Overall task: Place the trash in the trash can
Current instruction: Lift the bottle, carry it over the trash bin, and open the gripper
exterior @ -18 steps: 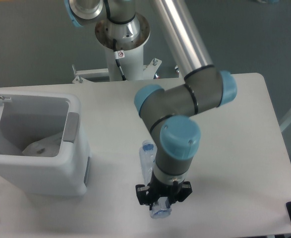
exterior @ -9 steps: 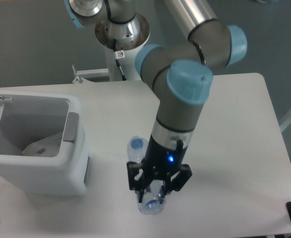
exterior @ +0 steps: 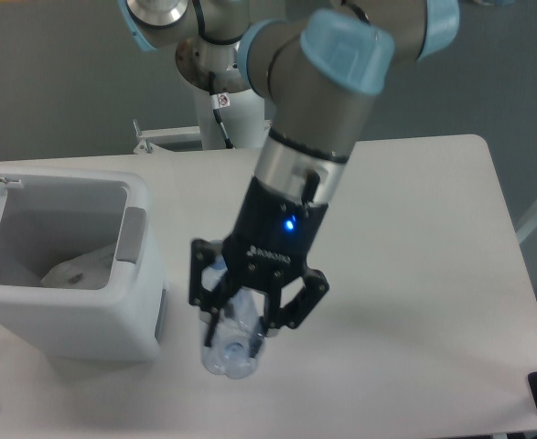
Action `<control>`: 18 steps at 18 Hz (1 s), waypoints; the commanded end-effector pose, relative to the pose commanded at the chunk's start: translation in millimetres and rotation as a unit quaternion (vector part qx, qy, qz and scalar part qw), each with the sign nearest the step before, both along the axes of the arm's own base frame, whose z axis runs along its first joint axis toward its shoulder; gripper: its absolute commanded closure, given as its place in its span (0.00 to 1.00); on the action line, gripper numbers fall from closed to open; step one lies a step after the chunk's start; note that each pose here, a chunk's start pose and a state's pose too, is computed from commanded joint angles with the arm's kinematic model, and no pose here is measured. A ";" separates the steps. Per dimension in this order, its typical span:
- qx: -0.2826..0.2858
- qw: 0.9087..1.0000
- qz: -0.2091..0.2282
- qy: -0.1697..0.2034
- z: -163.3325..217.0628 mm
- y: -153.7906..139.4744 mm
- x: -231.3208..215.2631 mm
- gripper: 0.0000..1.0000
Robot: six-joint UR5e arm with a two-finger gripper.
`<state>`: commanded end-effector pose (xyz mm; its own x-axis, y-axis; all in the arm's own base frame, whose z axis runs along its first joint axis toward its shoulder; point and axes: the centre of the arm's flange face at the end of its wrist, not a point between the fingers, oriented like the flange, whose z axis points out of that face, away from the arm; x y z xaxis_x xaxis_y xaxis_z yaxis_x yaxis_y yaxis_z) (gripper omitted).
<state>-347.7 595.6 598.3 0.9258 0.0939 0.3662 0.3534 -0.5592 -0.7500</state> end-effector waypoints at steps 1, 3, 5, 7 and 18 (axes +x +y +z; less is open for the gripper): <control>0.013 1.000 -0.009 -0.001 7.4 -1.3 5.6 0.70; 0.032 0.999 -0.024 -0.002 19.0 -3.4 14.8 0.70; 0.044 0.998 -0.036 -0.006 25.0 -4.0 20.0 0.70; 0.050 0.997 -0.052 -0.019 21.1 0.2 28.7 0.70; 0.054 0.993 -0.106 -0.011 -0.1 20.3 107.6 0.64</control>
